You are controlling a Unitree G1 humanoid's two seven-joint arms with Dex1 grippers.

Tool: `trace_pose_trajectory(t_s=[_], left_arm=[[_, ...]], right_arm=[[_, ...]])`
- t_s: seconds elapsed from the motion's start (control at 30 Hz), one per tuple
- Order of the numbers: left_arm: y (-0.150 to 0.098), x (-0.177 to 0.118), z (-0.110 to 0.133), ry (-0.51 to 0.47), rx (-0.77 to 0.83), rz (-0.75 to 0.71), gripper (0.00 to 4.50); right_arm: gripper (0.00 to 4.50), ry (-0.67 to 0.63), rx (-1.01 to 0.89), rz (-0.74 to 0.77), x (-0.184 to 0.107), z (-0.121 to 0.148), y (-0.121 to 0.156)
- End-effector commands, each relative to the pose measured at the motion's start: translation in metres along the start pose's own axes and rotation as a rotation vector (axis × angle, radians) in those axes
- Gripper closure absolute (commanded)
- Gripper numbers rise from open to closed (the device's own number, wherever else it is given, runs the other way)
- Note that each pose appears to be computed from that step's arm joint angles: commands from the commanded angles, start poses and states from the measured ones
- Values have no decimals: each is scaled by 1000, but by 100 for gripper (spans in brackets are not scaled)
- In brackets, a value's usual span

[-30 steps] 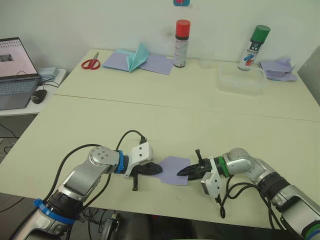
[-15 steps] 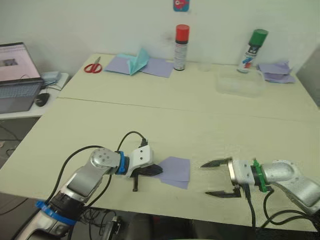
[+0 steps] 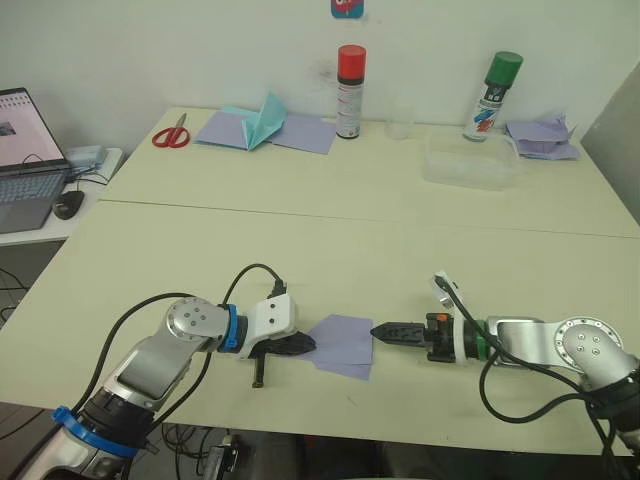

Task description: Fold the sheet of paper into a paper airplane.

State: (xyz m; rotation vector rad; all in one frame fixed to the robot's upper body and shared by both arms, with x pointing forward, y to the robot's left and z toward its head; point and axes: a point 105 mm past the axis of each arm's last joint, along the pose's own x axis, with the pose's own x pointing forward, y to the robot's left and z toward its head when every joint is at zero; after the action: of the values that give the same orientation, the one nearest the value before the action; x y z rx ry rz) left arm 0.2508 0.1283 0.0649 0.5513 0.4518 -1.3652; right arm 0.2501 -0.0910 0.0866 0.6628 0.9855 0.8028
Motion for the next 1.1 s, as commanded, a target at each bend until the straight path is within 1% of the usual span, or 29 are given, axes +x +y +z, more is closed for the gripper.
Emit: trace_pose_trajectory(t_s=[0.03,0.2,0.33,0.6,0.77,0.87,1.0,1.03,1.07,1.1], left_arm=[[-13,1,-31,110,-91,-40,450],[-16,4,-30,107,-91,-50,450],[-17,6,-29,104,-88,-56,450],[-16,7,-28,106,-80,-67,450],[-19,9,-27,100,-79,-83,450],[-18,7,-30,120,-89,-79,450],[-16,2,-33,143,-96,-64,450],[-15,1,-34,143,-100,-61,450],[-15,-1,-34,144,-104,-58,450],[-15,-2,-34,145,-108,-57,450]], right_arm=[[44,-13,39,-28,2,5,-2],[44,-25,88,6,17,7,6],[44,-7,99,30,27,4,14],[44,13,102,43,32,3,18],[44,39,26,87,32,2,27],[44,52,-74,79,35,1,26],[44,25,-137,88,39,5,24],[78,18,-154,94,40,5,24],[98,14,-172,101,40,6,24],[129,10,-190,106,40,6,24]])
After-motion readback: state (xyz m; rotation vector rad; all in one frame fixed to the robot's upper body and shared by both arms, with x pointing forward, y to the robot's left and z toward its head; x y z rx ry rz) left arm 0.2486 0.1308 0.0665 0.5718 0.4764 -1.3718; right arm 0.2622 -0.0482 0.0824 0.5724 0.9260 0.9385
